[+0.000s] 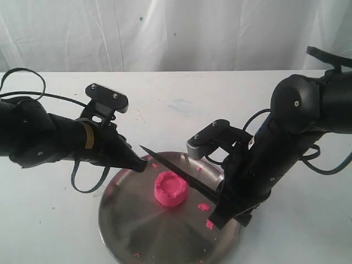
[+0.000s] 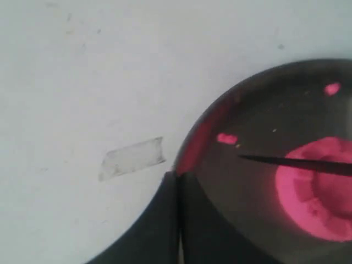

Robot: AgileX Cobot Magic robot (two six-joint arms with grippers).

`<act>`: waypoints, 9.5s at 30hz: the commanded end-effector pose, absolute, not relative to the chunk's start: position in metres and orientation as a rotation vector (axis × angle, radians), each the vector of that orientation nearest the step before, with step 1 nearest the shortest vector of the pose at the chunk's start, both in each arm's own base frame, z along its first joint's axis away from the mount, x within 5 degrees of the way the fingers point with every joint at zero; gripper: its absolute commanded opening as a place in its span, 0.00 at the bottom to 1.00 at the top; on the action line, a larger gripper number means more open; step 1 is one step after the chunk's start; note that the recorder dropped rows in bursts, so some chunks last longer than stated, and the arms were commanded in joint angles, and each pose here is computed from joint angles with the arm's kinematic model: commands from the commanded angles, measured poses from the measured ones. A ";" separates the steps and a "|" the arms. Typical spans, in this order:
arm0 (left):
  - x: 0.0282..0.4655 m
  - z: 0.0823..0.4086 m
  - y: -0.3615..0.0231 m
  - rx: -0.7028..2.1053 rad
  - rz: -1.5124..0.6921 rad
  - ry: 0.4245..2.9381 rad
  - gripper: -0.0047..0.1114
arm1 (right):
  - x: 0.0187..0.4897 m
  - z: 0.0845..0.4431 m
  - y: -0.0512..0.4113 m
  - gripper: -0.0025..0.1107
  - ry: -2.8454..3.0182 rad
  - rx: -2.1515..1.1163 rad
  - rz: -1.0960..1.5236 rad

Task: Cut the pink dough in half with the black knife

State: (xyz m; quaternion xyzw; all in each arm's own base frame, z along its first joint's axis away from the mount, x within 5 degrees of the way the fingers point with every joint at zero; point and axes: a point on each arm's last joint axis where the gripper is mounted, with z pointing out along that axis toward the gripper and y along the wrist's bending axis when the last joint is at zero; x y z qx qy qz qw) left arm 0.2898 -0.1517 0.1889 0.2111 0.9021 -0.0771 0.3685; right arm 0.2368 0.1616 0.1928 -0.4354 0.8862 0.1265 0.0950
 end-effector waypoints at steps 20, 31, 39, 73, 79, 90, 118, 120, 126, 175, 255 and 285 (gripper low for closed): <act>0.313 0.211 -0.183 0.911 -0.307 2.403 0.04 | 0.239 0.180 0.167 0.02 2.657 -1.260 0.418; 0.315 0.210 -0.183 0.902 -0.302 2.392 0.04 | 0.239 0.180 0.167 0.02 2.653 -1.255 0.418; 0.317 0.202 -0.184 0.906 -0.299 2.411 0.04 | 0.242 0.180 0.168 0.02 2.630 -1.236 0.407; 0.320 0.189 -0.186 0.915 -0.295 2.445 0.04 | 0.240 0.180 0.167 0.02 2.639 -1.258 0.404; 0.319 0.188 -0.185 0.920 -0.298 2.454 0.04 | 0.241 0.180 0.167 0.02 2.633 -1.253 0.401; 0.320 0.177 -0.186 0.931 -0.296 2.488 0.04 | 0.243 0.180 0.167 0.02 2.620 -1.242 0.394; 0.323 0.155 -0.188 0.929 -0.295 2.541 0.04 | 0.244 0.164 0.167 0.02 2.677 -1.284 0.378; 0.323 0.155 -0.188 0.929 -0.295 2.541 0.04 | 0.244 0.164 0.167 0.02 2.677 -1.284 0.378; 0.323 0.155 -0.188 0.929 -0.295 2.541 0.04 | 0.244 0.164 0.167 0.02 2.676 -1.282 0.377; 0.327 0.157 -0.190 0.862 -0.314 2.510 0.04 | 0.247 0.155 0.170 0.02 2.703 -1.239 0.406; 0.334 0.151 -0.199 0.787 -0.401 2.564 0.04 | 0.251 0.149 0.169 0.02 2.644 -1.153 0.365; 0.334 0.151 -0.199 0.787 -0.401 2.563 0.04 | 0.250 0.124 0.169 0.02 2.710 -1.117 0.363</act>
